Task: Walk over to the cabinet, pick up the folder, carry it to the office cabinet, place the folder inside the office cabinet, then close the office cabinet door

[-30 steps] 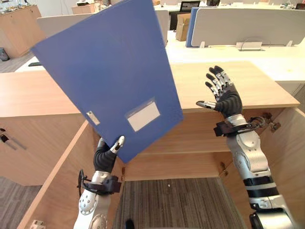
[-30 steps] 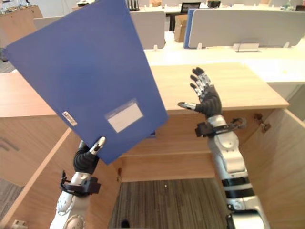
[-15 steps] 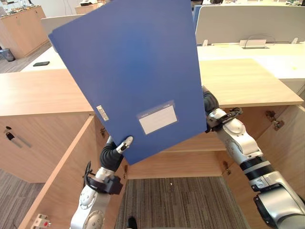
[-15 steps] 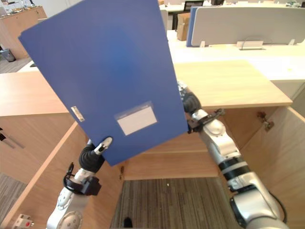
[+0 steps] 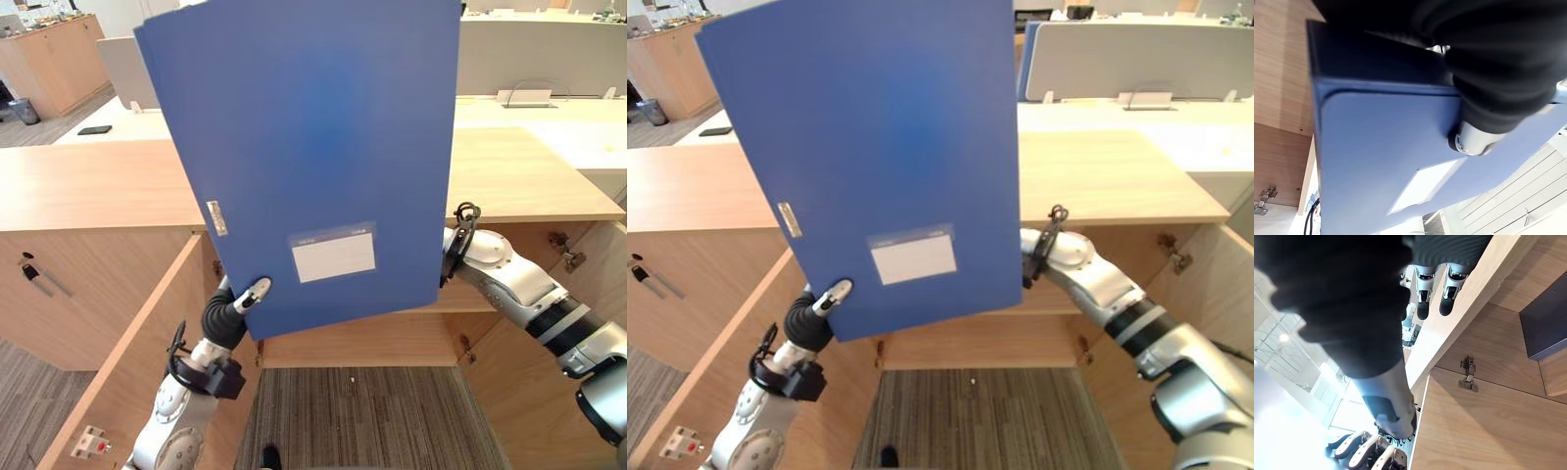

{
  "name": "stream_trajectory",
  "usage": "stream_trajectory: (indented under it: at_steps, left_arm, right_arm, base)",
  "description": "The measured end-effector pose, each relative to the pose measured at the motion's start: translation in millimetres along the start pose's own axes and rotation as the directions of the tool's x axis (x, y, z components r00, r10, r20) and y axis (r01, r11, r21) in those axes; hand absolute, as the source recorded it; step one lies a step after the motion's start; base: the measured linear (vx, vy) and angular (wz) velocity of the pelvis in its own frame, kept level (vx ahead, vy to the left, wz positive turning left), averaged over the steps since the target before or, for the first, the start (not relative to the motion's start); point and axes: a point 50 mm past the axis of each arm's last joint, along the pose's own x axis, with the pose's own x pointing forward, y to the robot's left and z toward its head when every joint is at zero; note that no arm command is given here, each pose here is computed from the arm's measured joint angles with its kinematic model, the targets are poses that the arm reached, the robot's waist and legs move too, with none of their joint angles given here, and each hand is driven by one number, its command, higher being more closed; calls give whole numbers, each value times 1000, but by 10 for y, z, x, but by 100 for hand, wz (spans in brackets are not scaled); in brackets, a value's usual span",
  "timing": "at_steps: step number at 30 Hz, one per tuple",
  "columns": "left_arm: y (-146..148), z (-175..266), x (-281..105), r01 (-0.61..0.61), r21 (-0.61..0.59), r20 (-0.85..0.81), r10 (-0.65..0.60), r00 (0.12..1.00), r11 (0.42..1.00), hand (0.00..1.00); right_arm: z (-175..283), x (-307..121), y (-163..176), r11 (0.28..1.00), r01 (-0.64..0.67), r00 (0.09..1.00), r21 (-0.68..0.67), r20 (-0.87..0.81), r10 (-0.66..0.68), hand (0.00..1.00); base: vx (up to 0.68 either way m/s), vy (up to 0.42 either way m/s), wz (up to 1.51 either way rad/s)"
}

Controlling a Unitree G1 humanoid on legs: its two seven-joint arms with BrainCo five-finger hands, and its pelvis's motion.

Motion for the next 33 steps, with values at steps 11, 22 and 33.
stream_trajectory:
  at_steps: [11,22,33]
  left_arm:
    - [-75,-96,-10,44,-18,-57,-45,997,999,100]
    - [-54,-98,-48,37,65,-65,-32,997,997,100]
    - [53,-44,-60,-84,134,-28,89,996,987,100]
  right_arm:
    - [-151,-200,-102,957,264,959,117,76,-274,0]
    - [-230,-643,-452,733,680,731,24,65,-680,0]
    - [-66,-754,-543,518,852,523,-75,144,-840,0]
  base:
    - [-14,6,0]
    - [0,0,0]
    - [-3,2,-3]
